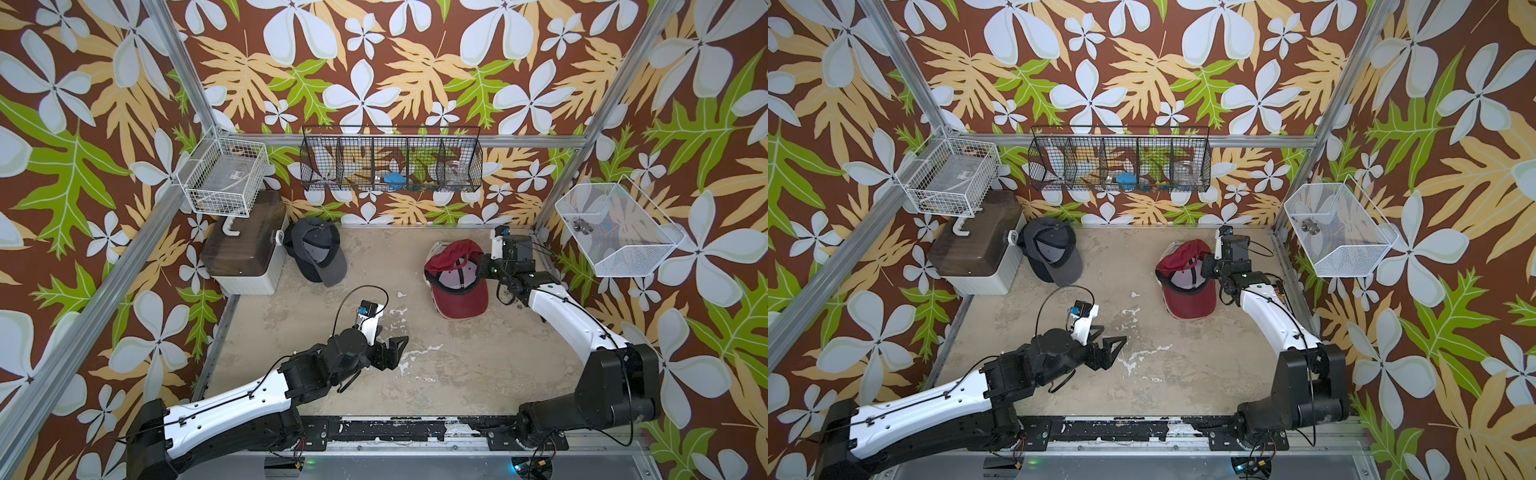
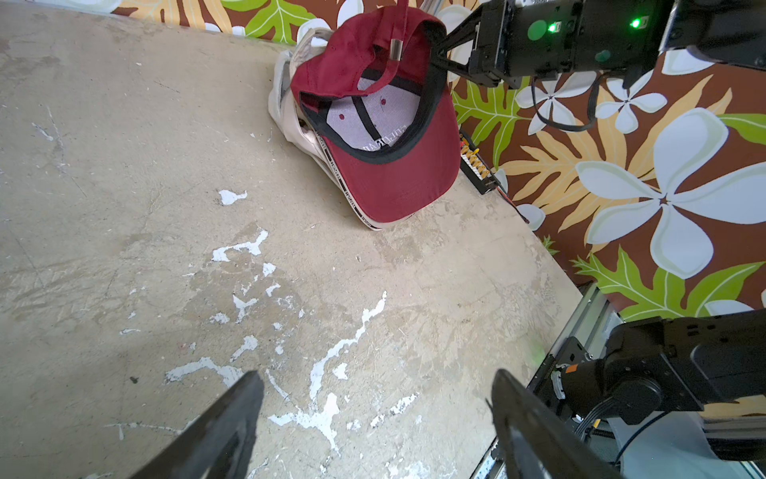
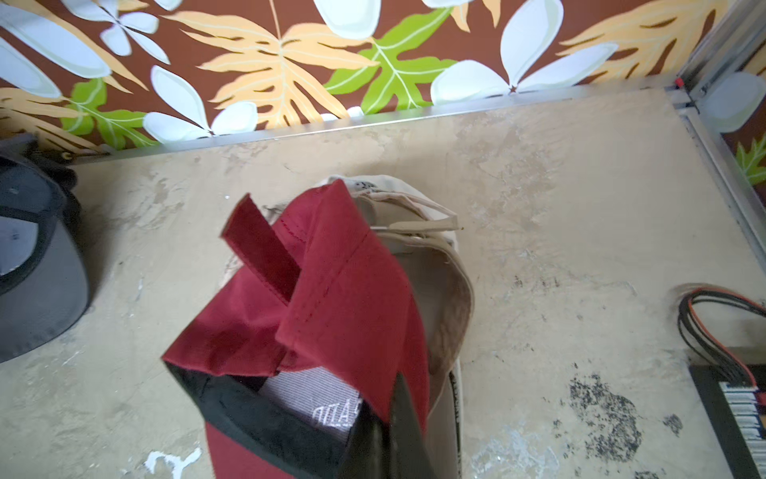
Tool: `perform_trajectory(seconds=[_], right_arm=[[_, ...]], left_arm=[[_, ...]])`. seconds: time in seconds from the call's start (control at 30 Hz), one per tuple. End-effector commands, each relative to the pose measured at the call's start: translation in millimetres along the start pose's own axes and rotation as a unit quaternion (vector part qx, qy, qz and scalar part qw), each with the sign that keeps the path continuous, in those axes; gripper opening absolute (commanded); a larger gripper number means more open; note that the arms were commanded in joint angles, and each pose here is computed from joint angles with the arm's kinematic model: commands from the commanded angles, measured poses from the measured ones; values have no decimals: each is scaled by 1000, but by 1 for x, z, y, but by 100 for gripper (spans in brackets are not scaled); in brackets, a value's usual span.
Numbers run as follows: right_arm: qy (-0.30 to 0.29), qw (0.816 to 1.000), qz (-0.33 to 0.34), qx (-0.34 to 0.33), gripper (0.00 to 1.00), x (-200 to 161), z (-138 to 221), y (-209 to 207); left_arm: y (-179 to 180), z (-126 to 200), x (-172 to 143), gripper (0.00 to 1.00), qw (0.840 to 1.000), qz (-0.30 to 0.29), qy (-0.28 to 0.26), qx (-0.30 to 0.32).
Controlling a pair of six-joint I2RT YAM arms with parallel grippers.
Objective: Open the adjustable buckle of the baseball cap
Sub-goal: Pick up the baseball cap.
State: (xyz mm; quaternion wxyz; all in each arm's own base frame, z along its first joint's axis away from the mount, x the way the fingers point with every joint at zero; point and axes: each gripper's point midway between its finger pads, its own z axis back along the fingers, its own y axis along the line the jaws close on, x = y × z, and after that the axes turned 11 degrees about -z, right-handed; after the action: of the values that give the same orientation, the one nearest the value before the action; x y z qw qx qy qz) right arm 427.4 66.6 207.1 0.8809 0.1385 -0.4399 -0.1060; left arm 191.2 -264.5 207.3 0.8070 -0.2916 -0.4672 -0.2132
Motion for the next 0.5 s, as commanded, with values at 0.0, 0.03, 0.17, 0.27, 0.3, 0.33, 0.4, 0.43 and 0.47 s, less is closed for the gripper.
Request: perform_trajectory(seconds=[0.0, 0.03, 0.17, 0.27, 0.3, 0.33, 0.4, 0.43, 0.47], right_arm=[[-6, 1000, 7, 13, 0, 0, 18, 8], [-12, 1000, 8, 19, 0, 1, 25, 11], [-30, 999, 9, 38, 0, 3, 50, 19], [-41, 997, 10, 57, 0, 3, 66, 26], [-46, 997, 11, 61, 0, 4, 73, 28], [-50, 997, 11, 65, 0, 4, 78, 29], [-58, 995, 13, 76, 0, 4, 88, 33], [-62, 995, 13, 81, 0, 4, 94, 35], [-64, 994, 15, 86, 0, 4, 98, 37]], left_arm=[[-7, 3, 12, 87, 1000, 2, -17, -12], [-9, 4, 14, 87, 1000, 1, -20, -14], [-17, 7, 23, 87, 999, -4, -28, -24], [-25, 9, 30, 87, 999, -10, -32, -30], [-28, 9, 32, 87, 999, -12, -33, -32], [-31, 10, 34, 87, 999, -14, -34, -33], [-35, 11, 38, 87, 999, -17, -36, -35], [-38, 12, 40, 87, 998, -19, -39, -37], [-40, 13, 42, 87, 998, -21, -40, -38]])
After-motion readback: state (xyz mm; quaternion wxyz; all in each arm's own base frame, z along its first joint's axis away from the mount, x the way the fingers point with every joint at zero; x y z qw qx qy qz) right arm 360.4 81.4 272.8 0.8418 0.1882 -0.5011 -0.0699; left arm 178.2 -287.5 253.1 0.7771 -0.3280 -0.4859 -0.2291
